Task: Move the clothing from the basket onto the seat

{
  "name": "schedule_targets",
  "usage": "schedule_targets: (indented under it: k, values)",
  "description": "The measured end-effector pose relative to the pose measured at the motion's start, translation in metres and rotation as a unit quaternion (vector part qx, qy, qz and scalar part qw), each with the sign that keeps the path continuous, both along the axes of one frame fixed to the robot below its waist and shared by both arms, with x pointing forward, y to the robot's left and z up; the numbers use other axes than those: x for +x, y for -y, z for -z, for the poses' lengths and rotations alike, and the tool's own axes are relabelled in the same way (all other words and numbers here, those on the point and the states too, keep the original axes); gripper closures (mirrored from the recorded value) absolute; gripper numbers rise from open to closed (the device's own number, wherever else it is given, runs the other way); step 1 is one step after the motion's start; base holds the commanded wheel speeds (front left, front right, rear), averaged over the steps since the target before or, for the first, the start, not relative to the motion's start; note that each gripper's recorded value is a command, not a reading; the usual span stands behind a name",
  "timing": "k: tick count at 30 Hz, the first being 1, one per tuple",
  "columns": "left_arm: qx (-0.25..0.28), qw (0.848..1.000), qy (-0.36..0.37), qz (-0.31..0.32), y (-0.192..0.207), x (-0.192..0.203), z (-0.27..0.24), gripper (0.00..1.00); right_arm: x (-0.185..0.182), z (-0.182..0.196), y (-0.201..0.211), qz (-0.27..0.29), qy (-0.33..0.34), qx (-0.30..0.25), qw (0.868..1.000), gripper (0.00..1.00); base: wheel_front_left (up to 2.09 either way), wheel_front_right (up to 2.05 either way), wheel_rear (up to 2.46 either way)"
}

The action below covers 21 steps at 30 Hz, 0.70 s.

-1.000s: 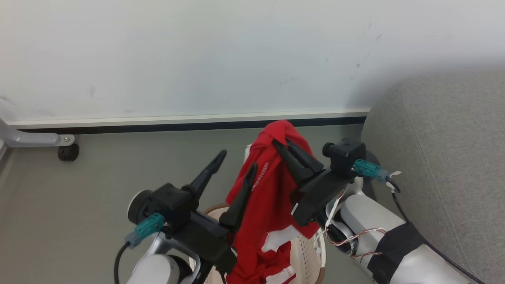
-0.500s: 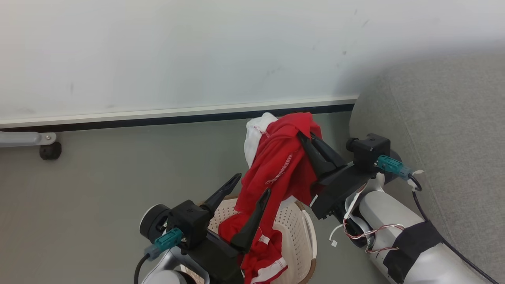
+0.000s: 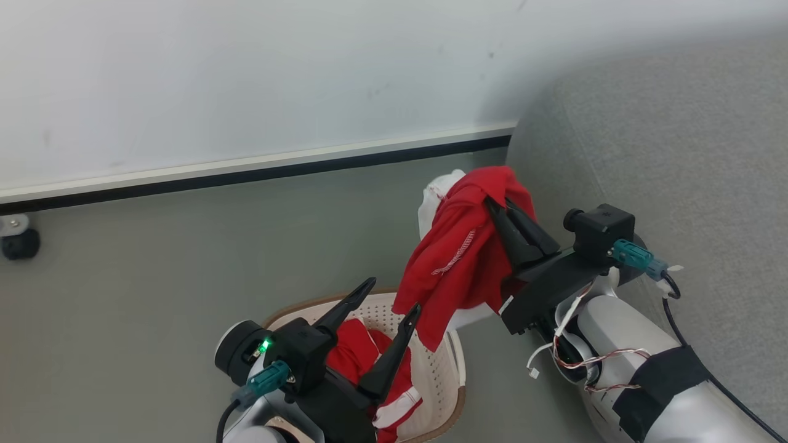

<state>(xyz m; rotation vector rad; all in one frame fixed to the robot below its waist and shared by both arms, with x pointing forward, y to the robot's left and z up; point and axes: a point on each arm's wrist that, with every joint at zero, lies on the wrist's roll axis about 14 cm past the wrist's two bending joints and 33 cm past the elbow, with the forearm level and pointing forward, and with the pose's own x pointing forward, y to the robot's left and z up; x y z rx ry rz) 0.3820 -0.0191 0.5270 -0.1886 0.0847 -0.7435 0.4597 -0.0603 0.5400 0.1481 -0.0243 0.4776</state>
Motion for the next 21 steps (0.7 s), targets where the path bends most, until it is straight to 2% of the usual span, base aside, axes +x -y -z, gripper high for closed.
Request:
schedule_targets:
  k: [12, 21]
  values:
    - [0.011, 0.998, -0.006, 0.054, 0.03, 0.002, 0.012, 0.0, 0.003, 0.0, 0.064, 0.088, 0.002, 0.003, 0.996, 1.0, 0.0, 0.0, 0.0]
    - [0.013, 0.995, -0.009, 0.102, 0.06, 0.003, 0.018, 0.0, -0.009, 0.009, 0.119, 0.167, -0.009, 0.002, 0.986, 1.0, 0.0, 0.0, 0.0]
